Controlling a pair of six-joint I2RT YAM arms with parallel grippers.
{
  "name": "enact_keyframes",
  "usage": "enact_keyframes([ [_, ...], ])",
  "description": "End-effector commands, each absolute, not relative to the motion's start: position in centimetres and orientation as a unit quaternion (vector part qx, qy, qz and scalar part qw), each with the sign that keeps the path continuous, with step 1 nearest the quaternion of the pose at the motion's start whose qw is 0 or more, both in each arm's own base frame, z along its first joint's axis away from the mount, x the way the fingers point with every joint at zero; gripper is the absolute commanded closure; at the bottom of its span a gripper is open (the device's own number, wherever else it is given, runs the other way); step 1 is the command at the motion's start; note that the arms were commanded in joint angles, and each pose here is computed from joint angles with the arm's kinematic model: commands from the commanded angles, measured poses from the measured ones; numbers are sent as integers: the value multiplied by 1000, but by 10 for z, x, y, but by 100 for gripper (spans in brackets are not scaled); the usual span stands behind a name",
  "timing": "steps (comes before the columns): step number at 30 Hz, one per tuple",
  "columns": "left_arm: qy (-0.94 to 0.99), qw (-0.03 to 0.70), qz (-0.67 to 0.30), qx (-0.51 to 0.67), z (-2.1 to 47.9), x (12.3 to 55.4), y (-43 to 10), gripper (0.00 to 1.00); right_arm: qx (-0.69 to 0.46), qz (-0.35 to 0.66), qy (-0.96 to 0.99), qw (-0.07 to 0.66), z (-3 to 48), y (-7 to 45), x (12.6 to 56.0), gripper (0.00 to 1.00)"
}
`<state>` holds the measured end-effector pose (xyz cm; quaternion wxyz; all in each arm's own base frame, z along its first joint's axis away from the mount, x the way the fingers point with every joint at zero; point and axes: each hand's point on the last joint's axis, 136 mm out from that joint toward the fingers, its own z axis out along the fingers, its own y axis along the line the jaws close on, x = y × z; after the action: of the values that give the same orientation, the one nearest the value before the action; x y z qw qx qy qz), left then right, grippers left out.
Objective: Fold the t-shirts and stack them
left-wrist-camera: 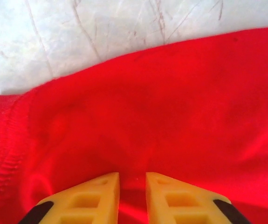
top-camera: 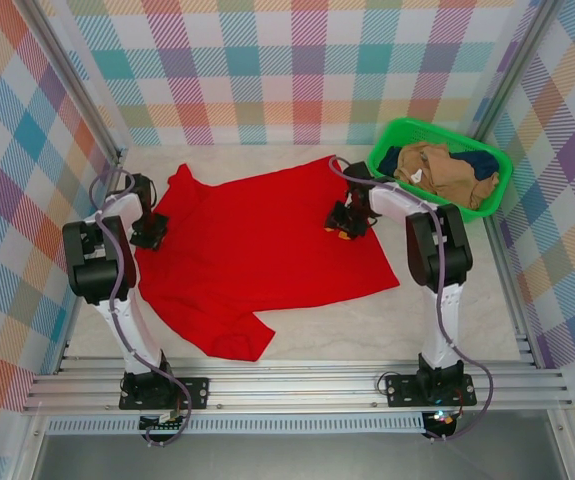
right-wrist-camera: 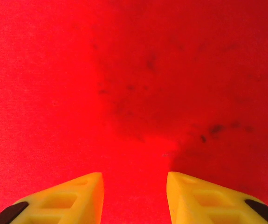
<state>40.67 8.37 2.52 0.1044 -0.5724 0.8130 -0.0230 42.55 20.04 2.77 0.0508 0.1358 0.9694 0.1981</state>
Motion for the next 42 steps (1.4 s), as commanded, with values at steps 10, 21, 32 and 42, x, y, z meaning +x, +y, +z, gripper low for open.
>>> enact_keyframes([
  [10,841,197,-55,-501,87,526,90,52,76,233,966,83,44,230,451,58],
  [21,918,187,-24,-348,50,549,88,51,71,248,963,83,41,243,481,55],
  [32,948,168,7,-272,22,531,87,49,87,234,965,75,27,242,495,53],
  [42,935,120,41,-331,-2,498,94,100,112,206,971,35,-1,240,497,52],
])
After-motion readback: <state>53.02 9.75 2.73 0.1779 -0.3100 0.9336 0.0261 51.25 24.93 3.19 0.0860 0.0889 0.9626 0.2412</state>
